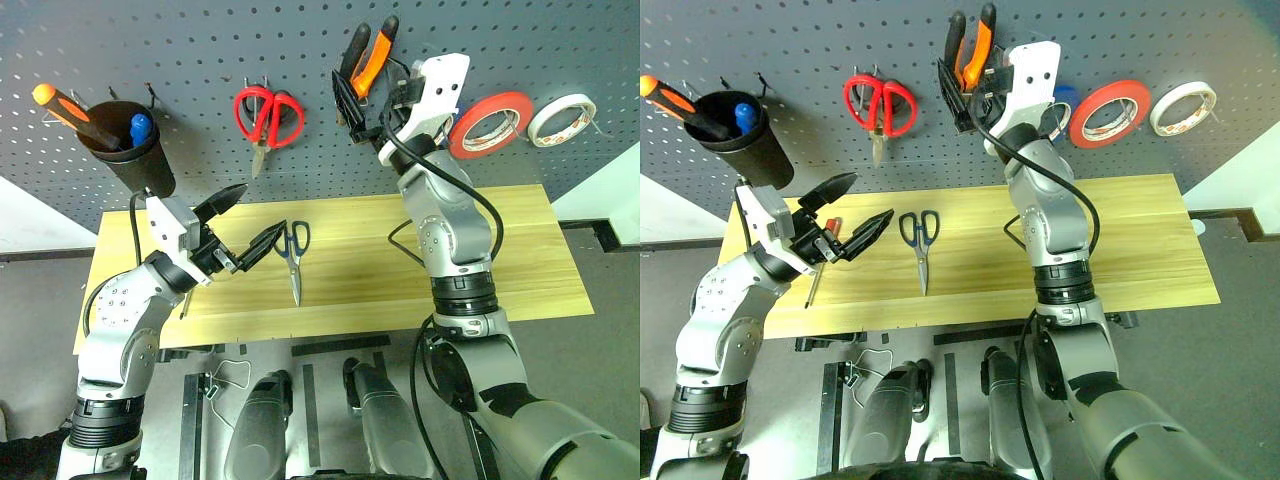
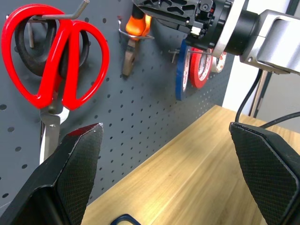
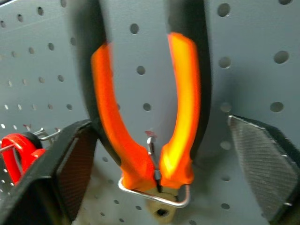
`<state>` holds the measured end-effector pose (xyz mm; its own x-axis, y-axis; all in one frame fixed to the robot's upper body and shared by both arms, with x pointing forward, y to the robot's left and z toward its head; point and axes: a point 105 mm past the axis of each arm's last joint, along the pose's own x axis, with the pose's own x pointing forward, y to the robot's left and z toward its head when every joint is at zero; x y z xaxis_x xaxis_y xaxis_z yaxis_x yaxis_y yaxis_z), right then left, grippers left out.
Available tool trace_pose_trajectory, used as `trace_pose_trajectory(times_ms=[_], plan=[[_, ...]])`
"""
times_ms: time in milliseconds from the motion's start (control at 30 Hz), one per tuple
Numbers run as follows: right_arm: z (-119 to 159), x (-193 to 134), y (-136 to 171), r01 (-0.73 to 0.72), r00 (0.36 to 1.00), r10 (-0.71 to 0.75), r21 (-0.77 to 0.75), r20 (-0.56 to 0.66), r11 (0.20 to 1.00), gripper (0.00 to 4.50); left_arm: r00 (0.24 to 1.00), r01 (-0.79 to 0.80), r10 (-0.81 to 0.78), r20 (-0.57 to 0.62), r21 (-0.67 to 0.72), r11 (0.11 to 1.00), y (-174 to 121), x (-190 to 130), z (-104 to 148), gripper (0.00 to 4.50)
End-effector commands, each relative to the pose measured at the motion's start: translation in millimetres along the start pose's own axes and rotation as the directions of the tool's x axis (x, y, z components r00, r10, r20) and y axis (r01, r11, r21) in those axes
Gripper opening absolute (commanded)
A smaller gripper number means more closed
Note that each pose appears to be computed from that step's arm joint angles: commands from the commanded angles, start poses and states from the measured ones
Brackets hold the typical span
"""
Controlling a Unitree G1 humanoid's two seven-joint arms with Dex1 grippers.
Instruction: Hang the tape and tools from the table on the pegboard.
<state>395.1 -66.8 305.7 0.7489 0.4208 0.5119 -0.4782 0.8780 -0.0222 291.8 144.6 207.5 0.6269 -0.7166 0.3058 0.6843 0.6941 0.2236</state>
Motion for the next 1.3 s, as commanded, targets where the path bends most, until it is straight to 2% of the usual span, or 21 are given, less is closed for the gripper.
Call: trace_pose_trajectory(times_ms=[33, 433, 700, 800, 833, 900, 1033, 1100, 1167, 1300], plan=[[22.8, 1.5, 0.8, 0.000, 0.997, 0.001, -0.012, 0.071, 1.000, 4.48, 1.000, 0.013, -0.013, 0.003, 0.034, 0.999, -3.6, -3.3, 5.0, 4.50], [10.7, -29.4, -2.8, 0.000, 1.000, 0.000, -0.021, 0.003, 1.000, 4.48, 0.999, 0.039, -0.038, -0.038, 0.025, 0.999, -12.9, -10.6, -2.1, 4.50], [5.3, -57.1, -16.5, 0.043, 0.997, -0.046, -0.043, -0.054, 0.998, 4.48, 0.998, 0.044, -0.042, -0.047, 0.033, 0.998, -12.3, -9.3, -3.7, 4.50], [4.4, -73.3, -6.9, -0.037, 0.995, 0.036, -0.011, -0.091, 0.999, 4.48, 0.997, 0.043, -0.040, -0.072, 0.046, 0.998, -12.2, -11.7, -7.6, 4.50], [4.1, -84.7, 8.3, -0.145, 0.982, 0.149, 0.046, -0.117, 0.988, 4.48, 0.996, 0.038, -0.034, -0.084, 0.045, 0.998, -12.1, -14.1, -8.7, 4.50], [5.0, -99.8, 27.4, -0.270, 0.948, 0.285, 0.118, -0.142, 0.956, 4.48, 0.995, 0.031, -0.027, -0.098, 0.044, 0.999, -12.1, -16.9, -9.6, 4.50], [9.8, -136.3, 50.9, -0.433, 0.863, 0.472, 0.221, -0.177, 0.874, 4.48, 0.969, -0.111, 0.109, -0.224, 0.003, 0.994, -2.8, -24.2, -24.3, 4.50], [10.3, -142.1, 52.2, -0.439, 0.855, 0.484, 0.234, -0.188, 0.867, 4.48, 0.943, -0.192, 0.182, -0.278, -0.009, 0.981, -5.6, -18.8, -36.0, 4.50], [9.9, -142.3, 52.1, -0.431, 0.856, 0.479, 0.243, -0.194, 0.869, 4.48, 0.873, -0.377, 0.354, -0.336, -0.002, 0.926, 3.0, -13.6, -54.3, 4.50], [0.0, -136.9, 44.6, -0.377, 0.873, 0.416, 0.187, -0.256, 0.907, 4.48, 0.774, -0.477, 0.424, -0.471, 0.008, 0.879, -19.5, 0.3, -94.8, 4.50]])
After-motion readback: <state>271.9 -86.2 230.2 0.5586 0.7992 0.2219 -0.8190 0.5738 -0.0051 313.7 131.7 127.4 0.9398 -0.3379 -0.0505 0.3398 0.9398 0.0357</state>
